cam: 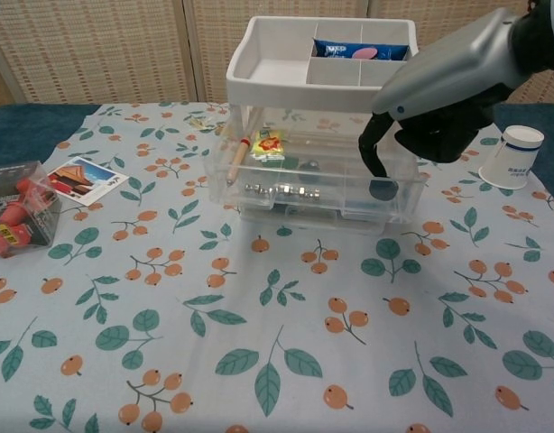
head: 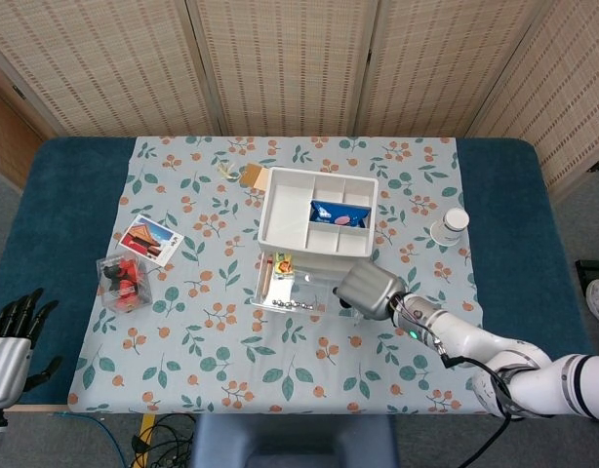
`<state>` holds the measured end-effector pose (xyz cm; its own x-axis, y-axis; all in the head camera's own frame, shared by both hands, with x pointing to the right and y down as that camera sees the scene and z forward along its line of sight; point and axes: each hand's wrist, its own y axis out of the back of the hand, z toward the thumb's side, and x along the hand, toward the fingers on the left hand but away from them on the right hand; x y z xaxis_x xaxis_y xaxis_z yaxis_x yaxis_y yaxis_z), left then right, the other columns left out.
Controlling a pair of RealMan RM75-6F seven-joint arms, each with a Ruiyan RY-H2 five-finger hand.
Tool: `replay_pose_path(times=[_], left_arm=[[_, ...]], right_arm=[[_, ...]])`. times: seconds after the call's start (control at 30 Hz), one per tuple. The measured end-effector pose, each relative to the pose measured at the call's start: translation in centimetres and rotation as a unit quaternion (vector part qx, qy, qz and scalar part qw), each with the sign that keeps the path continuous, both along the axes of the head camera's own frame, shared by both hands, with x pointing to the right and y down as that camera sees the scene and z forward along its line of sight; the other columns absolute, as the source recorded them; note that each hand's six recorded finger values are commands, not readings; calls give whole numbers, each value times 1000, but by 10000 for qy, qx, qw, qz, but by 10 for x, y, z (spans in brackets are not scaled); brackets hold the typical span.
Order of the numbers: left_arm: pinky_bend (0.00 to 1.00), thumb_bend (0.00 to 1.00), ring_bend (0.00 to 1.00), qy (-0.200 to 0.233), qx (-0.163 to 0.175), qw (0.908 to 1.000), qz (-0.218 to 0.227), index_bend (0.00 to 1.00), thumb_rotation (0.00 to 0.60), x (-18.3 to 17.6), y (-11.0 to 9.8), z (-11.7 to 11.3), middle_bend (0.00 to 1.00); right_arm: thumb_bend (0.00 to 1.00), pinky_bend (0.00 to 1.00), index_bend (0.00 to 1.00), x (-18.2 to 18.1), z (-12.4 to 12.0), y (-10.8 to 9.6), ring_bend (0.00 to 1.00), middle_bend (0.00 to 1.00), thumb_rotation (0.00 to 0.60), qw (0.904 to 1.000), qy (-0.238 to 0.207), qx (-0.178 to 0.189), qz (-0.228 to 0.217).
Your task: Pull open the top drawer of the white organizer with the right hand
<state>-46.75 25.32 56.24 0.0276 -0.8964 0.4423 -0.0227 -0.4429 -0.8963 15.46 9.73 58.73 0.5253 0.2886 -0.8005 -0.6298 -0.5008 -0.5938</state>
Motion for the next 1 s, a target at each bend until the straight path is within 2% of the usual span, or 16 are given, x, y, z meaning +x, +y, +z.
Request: replay_pose_path(times=[0.47,1.0], left_arm=[[82,230,9,-32,8,10000,-33,129,600,-2,1,-1,19],[82,230,9,-44,11,10000,-56,129,600,-4,2,-2,19]], right_arm=[[1000,1000,352,-11,7,1,1000,1000,600,9999,-26,20,-107],[1000,1000,336,-23,11,-3,1000,1000,600,9999,-117,103,-7]])
